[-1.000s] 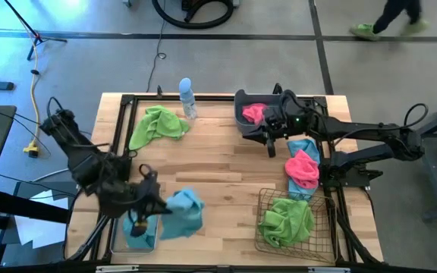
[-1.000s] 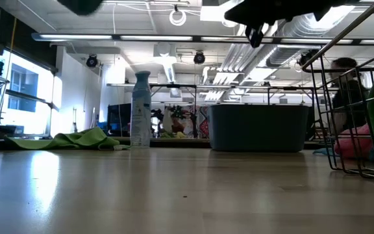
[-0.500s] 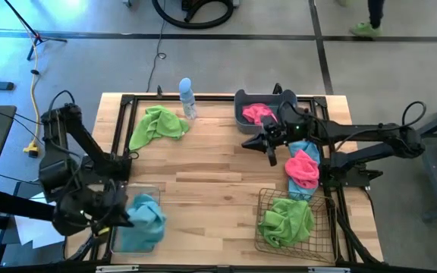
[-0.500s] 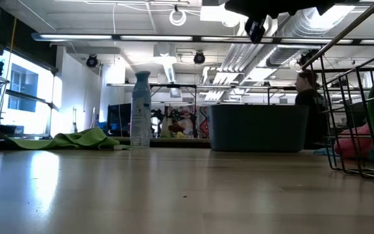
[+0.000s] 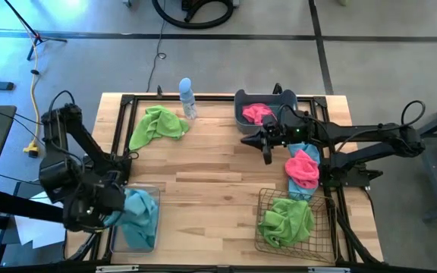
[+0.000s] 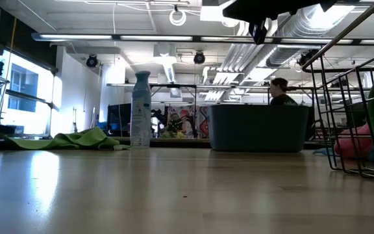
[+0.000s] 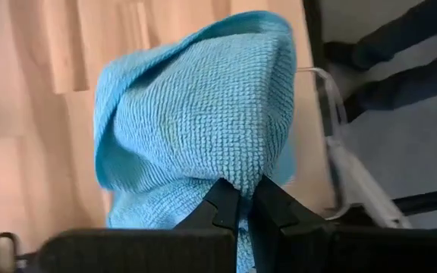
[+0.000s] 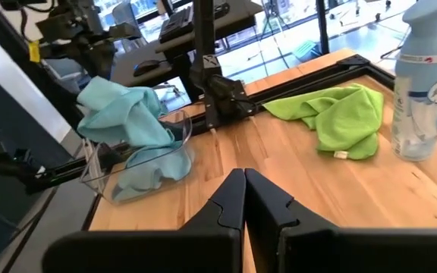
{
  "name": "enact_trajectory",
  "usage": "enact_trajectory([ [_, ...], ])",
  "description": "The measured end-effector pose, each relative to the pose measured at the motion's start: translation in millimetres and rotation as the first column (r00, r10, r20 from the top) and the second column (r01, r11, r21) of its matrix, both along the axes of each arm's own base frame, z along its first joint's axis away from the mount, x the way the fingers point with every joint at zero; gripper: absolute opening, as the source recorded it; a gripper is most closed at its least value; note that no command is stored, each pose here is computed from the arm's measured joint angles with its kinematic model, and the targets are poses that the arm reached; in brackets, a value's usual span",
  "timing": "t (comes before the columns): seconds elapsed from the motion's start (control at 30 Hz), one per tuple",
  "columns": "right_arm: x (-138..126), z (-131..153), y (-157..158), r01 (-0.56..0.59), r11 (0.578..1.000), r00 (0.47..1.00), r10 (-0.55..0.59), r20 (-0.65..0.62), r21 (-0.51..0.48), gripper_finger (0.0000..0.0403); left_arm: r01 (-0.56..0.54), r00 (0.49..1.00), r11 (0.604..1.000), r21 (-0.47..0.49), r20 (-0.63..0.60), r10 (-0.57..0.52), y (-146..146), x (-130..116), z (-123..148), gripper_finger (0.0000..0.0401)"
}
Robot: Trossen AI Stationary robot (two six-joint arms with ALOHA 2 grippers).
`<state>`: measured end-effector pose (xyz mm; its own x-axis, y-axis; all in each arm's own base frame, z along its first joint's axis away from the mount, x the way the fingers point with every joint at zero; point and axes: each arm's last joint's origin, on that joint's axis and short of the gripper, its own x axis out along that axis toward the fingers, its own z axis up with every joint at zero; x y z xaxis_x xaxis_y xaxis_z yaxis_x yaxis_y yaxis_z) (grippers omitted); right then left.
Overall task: Sort microfiber towel by color & place in baskets
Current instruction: Put the top left blue microfiber towel into the transparent bin
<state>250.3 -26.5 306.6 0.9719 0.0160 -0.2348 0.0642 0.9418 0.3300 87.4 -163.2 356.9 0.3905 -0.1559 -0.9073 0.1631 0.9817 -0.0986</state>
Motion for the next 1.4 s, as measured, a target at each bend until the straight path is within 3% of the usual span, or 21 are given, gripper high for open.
enact_trajectory([
  [0.2, 0, 0, -1, 0.020, 1.000, 1.000, -0.020, -0.001, -0.005, 0.0000, 0.048, 0.988, 0.994, 0.098, -0.152, -0.032, -3, 13, -14, 0.0000],
  [0.4, 0, 0, -1, 0.020, 1.000, 1.000, -0.020, -0.001, -0.005, 0.0000, 0.139, 0.931, 0.979, 0.150, -0.355, -0.078, -20, 36, -39, 0.0000],
  [0.6, 0, 0, -1, 0.020, 1.000, 1.000, -0.020, -0.001, -0.005, 0.0000, 0.206, 0.828, 0.971, 0.120, -0.549, -0.108, -23, 61, -60, 0.0000],
  [0.77, 0, 0, -1, 0.017, 1.000, 1.000, -0.017, -0.001, -0.005, 0.0000, 0.228, 0.799, 0.966, 0.122, -0.590, -0.114, -18, 87, -73, 0.0000],
  [0.87, 0, 0, 0, 0.008, 1.000, 1.000, -0.008, -0.003, -0.009, 0.0000, 0.245, 0.819, 0.961, 0.132, -0.559, -0.132, -17, 106, -73, 0.0000],
  [1.03, 0, -2, 0, 0.008, 1.000, 1.000, -0.008, -0.017, -0.008, 0.0000, 0.207, 0.899, 0.963, 0.170, -0.421, -0.119, -20, 127, -74, 0.0000],
  [1.2, -1, -3, 0, -0.006, 1.000, 1.000, 0.006, -0.030, -0.003, 0.0000, 0.145, 0.938, 0.970, 0.196, -0.339, -0.072, -29, 127, -74, 0.0000],
  [1.4, -1, -3, 0, -0.007, 1.000, 0.999, 0.007, -0.033, -0.002, 0.0000, 0.047, 0.988, 0.980, 0.194, -0.155, -0.016, -52, 123, -72, 0.0000],
])
